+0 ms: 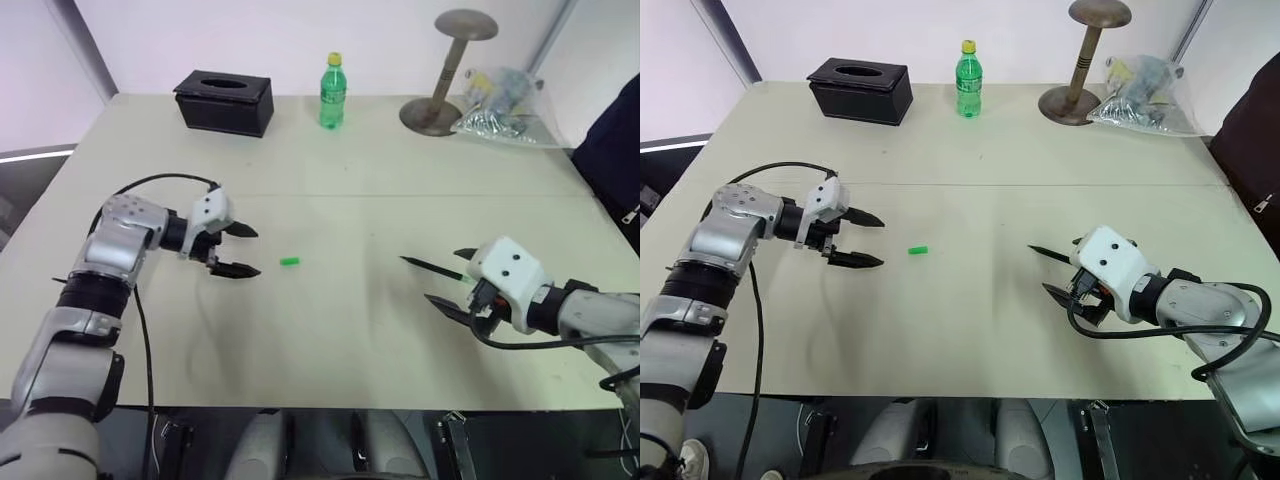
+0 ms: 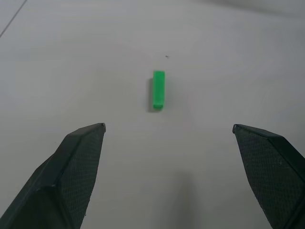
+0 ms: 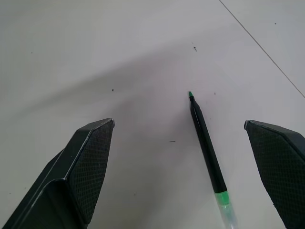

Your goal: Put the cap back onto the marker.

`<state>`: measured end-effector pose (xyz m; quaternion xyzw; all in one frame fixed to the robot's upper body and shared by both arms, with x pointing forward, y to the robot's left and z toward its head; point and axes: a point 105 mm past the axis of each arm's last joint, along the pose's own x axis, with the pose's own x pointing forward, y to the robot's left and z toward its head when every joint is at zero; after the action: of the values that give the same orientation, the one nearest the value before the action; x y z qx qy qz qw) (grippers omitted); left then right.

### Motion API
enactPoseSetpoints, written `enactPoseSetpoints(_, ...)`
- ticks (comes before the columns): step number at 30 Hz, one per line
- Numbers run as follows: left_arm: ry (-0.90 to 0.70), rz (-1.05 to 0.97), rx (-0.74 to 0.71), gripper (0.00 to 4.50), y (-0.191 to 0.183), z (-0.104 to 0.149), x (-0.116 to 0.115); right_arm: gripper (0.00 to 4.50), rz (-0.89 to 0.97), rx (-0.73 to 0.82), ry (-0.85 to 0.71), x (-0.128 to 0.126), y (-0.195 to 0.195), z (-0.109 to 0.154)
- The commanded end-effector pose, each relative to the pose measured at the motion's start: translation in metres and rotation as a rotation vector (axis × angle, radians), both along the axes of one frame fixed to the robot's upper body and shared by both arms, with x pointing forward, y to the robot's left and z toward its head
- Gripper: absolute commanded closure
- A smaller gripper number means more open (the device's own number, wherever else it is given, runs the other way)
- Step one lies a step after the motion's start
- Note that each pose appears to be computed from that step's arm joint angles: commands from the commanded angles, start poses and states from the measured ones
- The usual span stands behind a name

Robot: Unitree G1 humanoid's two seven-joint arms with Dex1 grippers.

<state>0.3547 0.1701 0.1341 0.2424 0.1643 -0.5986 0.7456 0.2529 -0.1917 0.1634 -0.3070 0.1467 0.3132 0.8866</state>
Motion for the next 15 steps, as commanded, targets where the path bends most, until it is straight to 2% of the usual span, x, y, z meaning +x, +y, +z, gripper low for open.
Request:
enactPoseSetpoints(1,-0.053,0.019,-0.047,0.02,-0.011,-0.001,0.012,0.0,0.002,-0.011,-0.045,0.0,0.001,0.01)
enactPoseSetpoints(6,-0.06,0.005,-0.157,0.02,-0.029,-0.008,0.017,0.0,-0.014,-0.006,-0.049,-0.002,0.002,0.009)
enactPoseSetpoints(15,-0.069,0.014,-0.023,0.02,-0.023,-0.038,0.02,0.0,-0.048,0.003,-0.048,-0.01,0.001,0.006)
